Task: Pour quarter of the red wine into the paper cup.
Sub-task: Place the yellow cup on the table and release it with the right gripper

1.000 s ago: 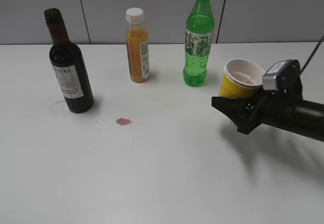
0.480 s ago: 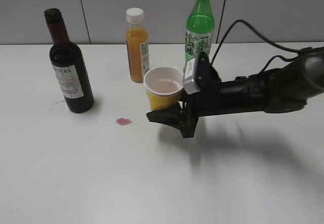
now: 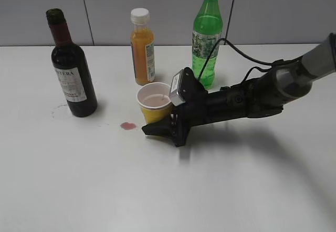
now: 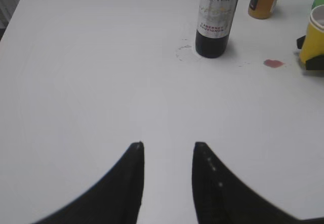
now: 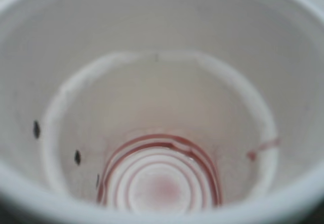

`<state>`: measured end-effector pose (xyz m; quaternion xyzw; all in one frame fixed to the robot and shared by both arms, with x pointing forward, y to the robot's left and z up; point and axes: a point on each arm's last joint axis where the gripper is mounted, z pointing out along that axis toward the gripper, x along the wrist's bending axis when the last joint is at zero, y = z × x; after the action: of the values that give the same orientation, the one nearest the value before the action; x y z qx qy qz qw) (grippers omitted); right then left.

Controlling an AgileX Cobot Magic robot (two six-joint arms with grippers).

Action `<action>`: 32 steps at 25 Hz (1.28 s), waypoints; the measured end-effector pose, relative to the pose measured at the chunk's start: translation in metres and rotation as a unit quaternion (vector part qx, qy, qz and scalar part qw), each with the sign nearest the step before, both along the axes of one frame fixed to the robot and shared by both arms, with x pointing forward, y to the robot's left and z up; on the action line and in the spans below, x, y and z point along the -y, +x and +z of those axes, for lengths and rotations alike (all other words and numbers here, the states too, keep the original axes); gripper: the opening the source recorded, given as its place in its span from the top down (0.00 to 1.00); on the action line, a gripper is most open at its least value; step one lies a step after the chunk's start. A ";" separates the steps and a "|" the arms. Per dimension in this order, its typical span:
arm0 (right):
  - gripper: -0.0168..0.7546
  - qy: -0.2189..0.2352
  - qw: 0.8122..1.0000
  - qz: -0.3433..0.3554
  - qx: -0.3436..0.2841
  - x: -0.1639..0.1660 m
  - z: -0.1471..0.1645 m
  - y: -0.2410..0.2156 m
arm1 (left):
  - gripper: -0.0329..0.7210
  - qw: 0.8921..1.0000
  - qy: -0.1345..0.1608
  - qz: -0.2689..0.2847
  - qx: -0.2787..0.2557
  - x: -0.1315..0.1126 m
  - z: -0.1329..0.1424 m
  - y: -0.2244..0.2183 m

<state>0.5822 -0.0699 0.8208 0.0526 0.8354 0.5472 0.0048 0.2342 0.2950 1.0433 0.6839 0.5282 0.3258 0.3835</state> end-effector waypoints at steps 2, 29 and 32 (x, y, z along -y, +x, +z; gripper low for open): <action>0.39 0.007 1.000 0.003 0.001 -0.003 -0.003 0.004 | 0.64 1.000 0.000 0.000 0.000 0.000 0.000 0.000; 0.12 0.017 0.998 0.054 -0.010 -0.014 -0.018 0.004 | 0.64 1.000 0.000 0.000 0.000 0.000 0.000 0.000; 0.11 0.014 0.999 0.052 -0.007 -0.010 -0.018 0.002 | 0.64 1.000 0.000 0.000 0.000 0.000 0.000 0.000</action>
<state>0.5844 -0.0603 0.8032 0.0130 0.8293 0.5578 -0.0305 0.2342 0.2950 1.0433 0.6839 0.5282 0.3258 0.3835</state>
